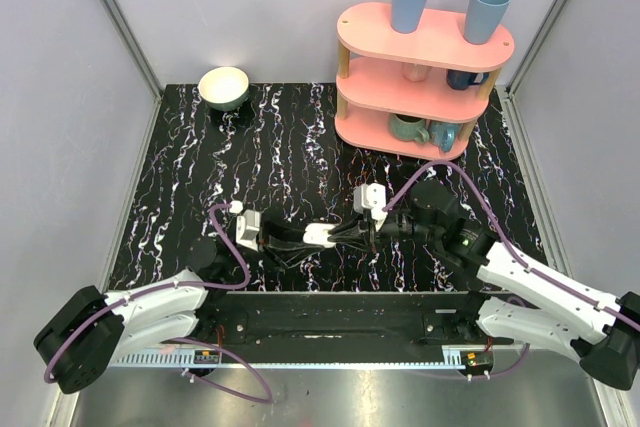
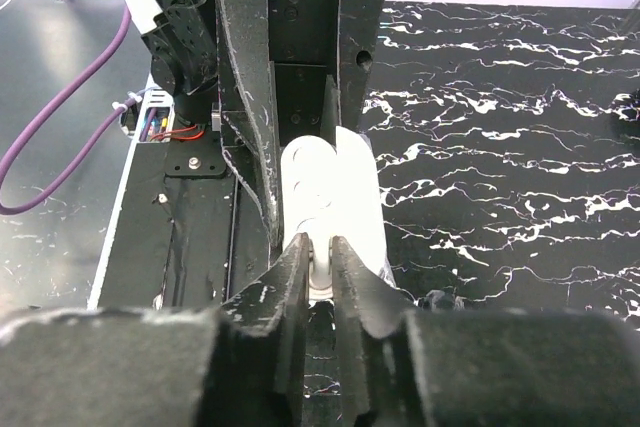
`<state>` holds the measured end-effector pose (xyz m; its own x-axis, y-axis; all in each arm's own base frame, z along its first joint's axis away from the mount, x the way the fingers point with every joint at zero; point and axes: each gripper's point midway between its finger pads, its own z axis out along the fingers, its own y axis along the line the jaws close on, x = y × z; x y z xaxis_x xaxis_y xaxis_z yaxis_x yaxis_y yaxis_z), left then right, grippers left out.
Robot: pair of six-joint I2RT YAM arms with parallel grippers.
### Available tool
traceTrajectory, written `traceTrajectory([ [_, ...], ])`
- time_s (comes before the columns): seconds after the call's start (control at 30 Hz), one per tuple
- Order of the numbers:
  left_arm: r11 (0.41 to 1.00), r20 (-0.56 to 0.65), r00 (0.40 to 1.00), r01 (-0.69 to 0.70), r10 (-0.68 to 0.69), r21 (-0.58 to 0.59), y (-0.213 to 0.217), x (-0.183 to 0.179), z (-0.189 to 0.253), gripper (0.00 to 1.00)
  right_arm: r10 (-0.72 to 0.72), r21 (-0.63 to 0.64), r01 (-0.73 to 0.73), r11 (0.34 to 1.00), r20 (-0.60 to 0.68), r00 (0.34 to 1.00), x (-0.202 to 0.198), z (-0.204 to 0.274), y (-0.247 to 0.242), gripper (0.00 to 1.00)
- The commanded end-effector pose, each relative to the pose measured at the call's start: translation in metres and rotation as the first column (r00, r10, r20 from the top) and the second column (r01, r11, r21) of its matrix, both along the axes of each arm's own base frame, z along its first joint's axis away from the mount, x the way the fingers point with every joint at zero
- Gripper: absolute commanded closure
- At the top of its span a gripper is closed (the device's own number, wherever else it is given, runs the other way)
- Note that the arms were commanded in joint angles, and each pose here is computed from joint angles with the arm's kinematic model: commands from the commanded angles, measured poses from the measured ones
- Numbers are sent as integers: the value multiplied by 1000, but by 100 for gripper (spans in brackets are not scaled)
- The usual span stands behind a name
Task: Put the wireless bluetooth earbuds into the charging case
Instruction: Insert the right earbud into the right side groove of the charging case, then close the charging case with the earbuds.
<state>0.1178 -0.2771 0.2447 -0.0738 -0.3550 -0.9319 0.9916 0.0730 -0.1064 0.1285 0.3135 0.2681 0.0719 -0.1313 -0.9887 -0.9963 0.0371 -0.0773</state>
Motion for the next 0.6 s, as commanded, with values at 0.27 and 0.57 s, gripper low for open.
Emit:
traceTrajectory([
  [0.27, 960, 270, 961, 24, 54, -278, 27, -25, 75, 100, -79, 102, 68, 992, 102, 992, 6, 30, -11, 67],
  [0.57, 962, 260, 964, 15, 58, -271, 26, -23, 72, 100, -109, 179, 88, 980, 112, 988, 3, 48, -18, 64],
])
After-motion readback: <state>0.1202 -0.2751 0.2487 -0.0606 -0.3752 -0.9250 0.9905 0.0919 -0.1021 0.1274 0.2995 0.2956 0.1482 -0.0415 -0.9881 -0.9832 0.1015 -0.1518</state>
